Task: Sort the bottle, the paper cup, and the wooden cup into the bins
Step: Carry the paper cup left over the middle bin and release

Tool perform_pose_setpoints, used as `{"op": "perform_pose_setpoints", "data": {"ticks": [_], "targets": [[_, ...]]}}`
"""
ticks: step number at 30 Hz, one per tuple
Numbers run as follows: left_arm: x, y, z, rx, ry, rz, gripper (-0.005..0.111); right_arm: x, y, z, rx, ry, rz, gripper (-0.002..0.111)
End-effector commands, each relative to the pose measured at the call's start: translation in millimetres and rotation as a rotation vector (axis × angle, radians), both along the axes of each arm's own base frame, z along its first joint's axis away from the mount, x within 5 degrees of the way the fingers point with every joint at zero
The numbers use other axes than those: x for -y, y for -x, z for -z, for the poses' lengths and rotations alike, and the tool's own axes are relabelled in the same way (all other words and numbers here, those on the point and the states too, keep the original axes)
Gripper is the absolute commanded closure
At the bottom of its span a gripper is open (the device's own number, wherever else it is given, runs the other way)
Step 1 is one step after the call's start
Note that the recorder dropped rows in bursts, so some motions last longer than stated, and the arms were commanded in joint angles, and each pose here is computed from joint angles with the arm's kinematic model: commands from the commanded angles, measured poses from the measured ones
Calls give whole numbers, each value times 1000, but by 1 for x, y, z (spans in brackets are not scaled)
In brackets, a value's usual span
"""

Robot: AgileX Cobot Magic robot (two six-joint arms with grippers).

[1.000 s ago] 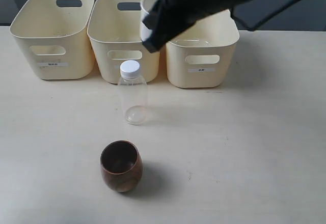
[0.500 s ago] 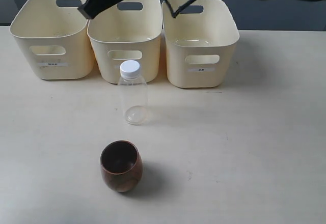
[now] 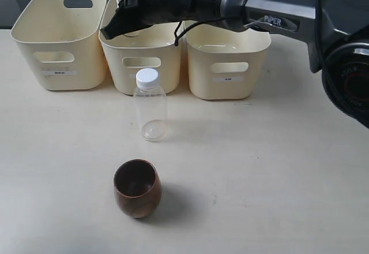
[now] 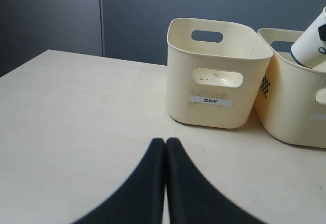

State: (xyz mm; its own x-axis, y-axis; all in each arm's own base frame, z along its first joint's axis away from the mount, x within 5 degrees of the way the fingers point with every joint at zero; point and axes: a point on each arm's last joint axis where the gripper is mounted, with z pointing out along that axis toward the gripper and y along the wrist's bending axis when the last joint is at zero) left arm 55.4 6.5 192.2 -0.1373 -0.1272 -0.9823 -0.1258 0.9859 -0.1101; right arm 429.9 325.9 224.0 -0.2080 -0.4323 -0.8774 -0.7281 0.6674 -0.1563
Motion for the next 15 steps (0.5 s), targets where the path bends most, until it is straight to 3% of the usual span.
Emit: {"op": "perform_pose_setpoints", "data": {"ticks": [1,10,15], "targets": [[0,0,0,8,-1,3,107,14,-9,-3,-37,9,29,109],[0,0,0,8,-1,3,107,28,-8,17,-107,240,53,109],[0,0,0,8,-1,3,107,30,-5,20,-138,276,46,109]]}}
